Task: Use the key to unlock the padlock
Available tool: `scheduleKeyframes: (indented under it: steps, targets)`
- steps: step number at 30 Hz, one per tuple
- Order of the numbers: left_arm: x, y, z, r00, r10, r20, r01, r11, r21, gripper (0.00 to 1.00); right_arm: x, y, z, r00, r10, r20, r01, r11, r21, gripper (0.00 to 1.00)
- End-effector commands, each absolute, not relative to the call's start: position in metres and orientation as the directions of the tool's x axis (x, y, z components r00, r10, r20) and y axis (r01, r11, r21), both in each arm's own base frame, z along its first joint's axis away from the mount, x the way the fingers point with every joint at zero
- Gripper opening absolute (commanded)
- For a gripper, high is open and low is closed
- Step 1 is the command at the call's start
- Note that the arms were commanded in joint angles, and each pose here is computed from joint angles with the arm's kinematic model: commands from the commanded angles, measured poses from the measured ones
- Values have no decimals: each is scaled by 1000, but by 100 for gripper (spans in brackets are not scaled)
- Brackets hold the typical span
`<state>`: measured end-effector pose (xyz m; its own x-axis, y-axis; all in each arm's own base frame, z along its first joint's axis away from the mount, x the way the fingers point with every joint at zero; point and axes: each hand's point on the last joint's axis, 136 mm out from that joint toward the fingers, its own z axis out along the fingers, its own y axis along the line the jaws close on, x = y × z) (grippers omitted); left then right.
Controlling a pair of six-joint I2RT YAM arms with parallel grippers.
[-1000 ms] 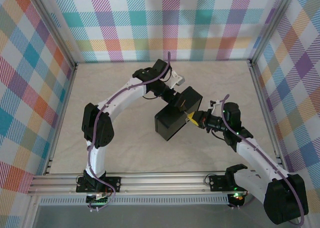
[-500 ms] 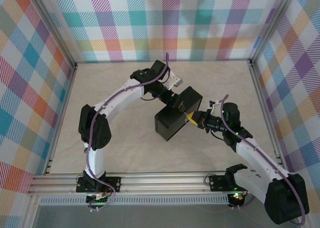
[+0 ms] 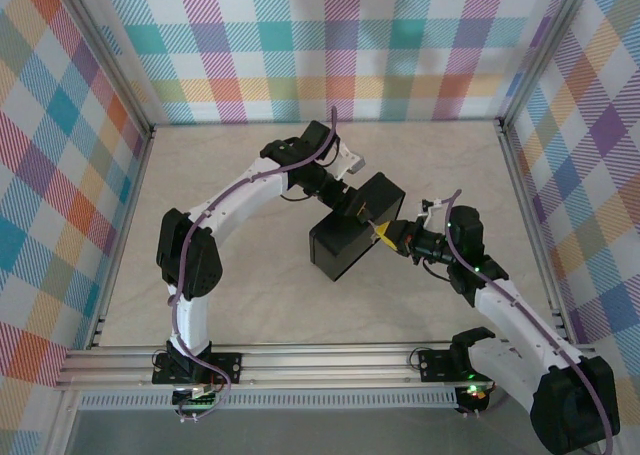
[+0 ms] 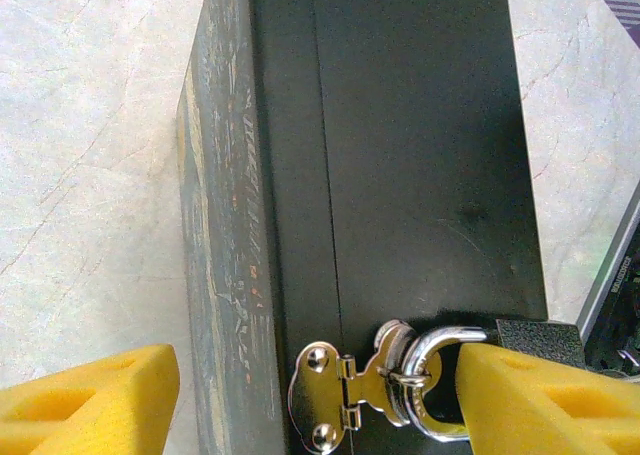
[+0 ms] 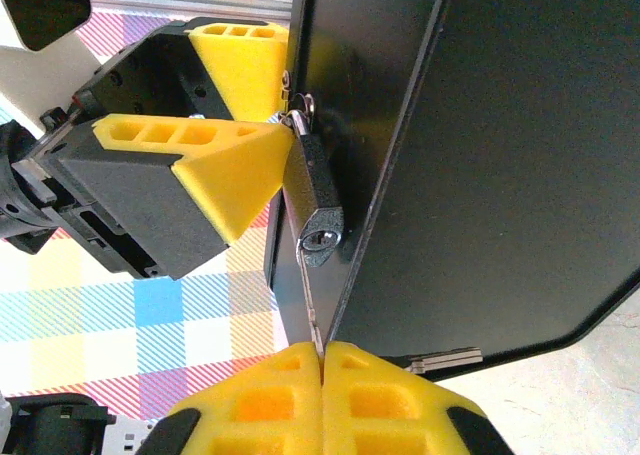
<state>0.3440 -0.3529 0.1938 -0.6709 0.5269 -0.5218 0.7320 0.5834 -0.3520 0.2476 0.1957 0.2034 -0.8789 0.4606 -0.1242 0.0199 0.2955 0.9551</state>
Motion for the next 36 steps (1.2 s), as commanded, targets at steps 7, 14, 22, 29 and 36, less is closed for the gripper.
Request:
scheduleKeyframes:
  steps: [7, 14, 22, 29, 36]
  targets:
    - [339, -346, 203, -678, 510, -529, 724, 589, -360, 73, 254, 199, 206, -876, 462, -142, -2, 291, 957, 0]
    - [338, -347, 203, -678, 510, -530, 724, 585, -364, 73, 254, 197, 205, -867, 474, -151, -5, 295, 955, 0]
    - [335, -348, 204, -677, 512, -528, 727, 575, -375, 72, 260, 197, 206, -859, 487, -159, -10, 294, 956, 0]
    - [332, -348, 202, -677, 517, -524, 729, 571, -378, 71, 265, 198, 206, -857, 491, -160, -11, 292, 956, 0]
    - [330, -351, 202, -675, 523, -521, 733, 560, -387, 71, 270, 200, 209, -858, 487, -165, -21, 288, 958, 0]
